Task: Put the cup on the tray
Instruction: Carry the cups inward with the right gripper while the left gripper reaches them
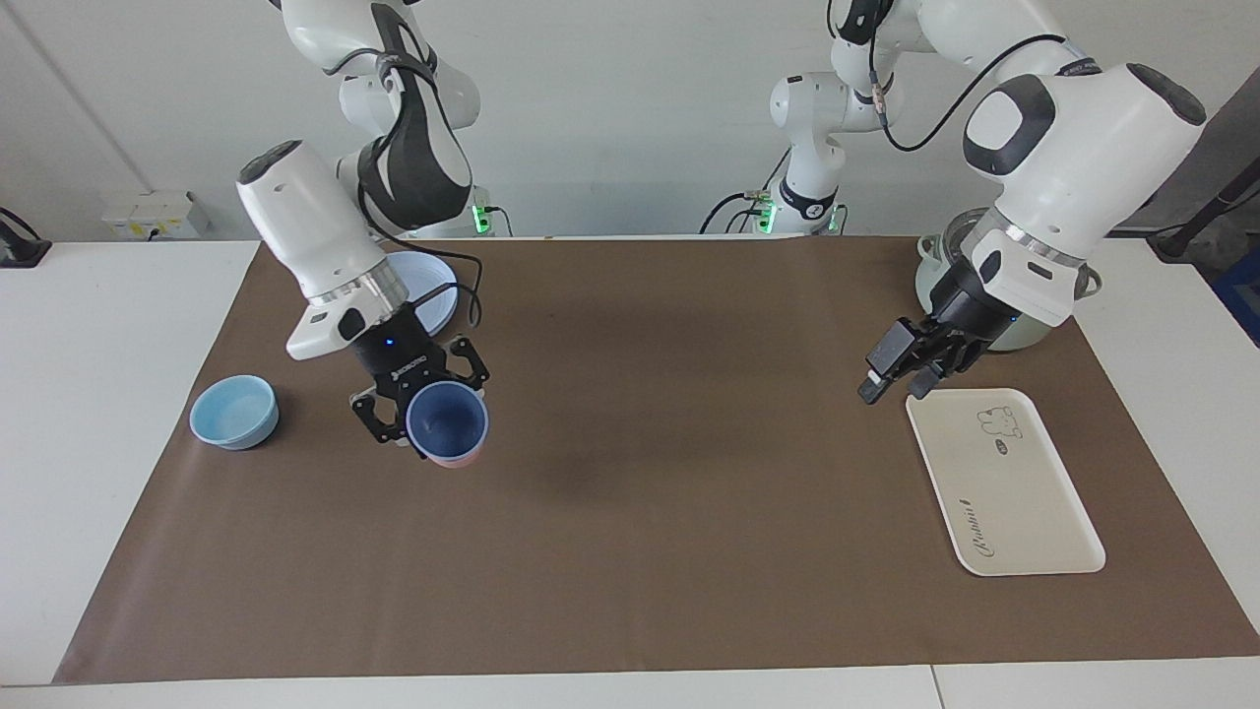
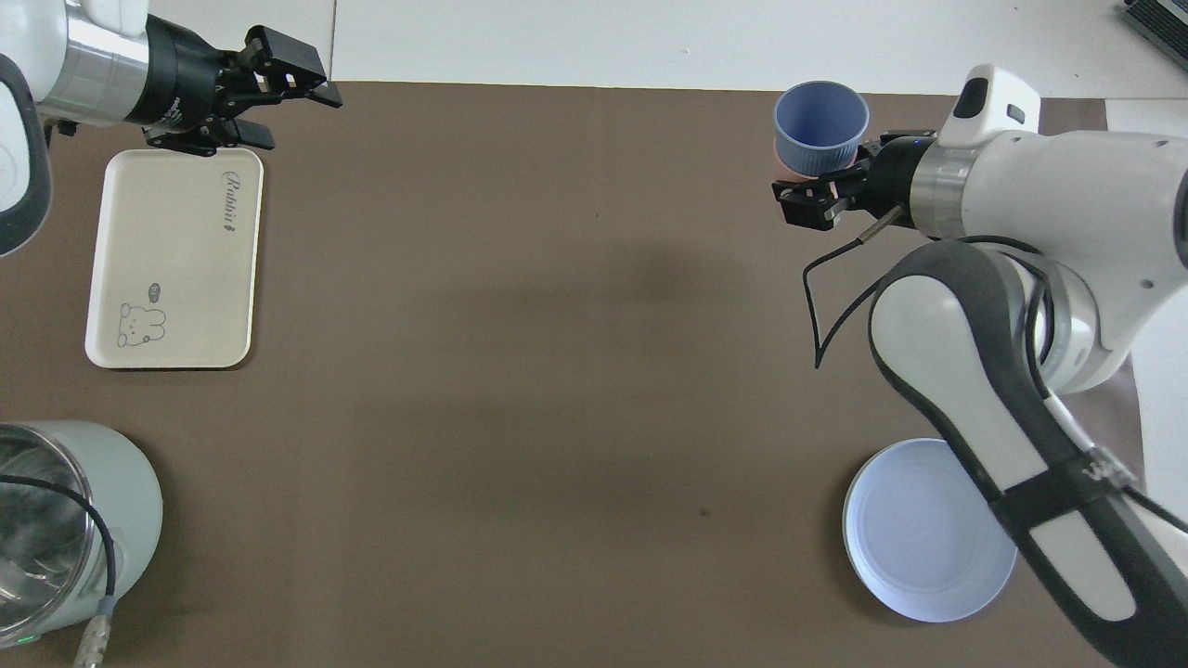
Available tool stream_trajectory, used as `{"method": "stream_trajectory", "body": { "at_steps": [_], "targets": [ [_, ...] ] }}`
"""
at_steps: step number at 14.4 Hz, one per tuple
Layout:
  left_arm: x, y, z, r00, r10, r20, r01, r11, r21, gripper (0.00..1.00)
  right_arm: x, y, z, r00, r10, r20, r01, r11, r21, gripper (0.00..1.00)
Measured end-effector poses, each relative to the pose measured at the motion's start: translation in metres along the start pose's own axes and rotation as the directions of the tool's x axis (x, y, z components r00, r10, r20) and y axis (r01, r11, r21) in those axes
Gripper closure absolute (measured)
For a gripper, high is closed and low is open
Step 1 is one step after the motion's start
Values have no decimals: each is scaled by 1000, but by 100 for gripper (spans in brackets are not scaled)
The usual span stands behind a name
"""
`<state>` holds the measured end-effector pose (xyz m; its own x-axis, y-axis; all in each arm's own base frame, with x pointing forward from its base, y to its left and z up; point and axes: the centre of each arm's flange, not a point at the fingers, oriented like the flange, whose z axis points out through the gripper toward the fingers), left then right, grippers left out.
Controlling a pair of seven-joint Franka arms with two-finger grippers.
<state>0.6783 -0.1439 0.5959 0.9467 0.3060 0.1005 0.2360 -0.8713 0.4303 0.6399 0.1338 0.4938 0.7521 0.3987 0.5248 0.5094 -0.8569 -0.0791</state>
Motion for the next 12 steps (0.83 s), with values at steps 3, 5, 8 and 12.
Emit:
{"method": "stream_trajectory", "body": {
  "at_steps": [3, 5, 8, 12],
  "targets": [
    [-10, 39, 29, 999, -34, -6, 33, 999, -38, 14, 11, -50, 8, 999, 31, 41, -29, 998, -51, 18],
    [-20, 66, 45, 997, -70, -20, 69, 995, -72, 15, 14, -75, 12, 998, 35, 52, -31, 997, -70, 18],
    [-38, 104, 65, 993, -118, -30, 113, 986, -125, 18, 16, -112, 17, 998, 24, 63, -18, 994, -104, 18],
    [-73, 147, 87, 991, -133, 4, 132, 980, -146, 22, 14, -159, 19, 998, 22, 65, -13, 991, -135, 18]
  ]
}}
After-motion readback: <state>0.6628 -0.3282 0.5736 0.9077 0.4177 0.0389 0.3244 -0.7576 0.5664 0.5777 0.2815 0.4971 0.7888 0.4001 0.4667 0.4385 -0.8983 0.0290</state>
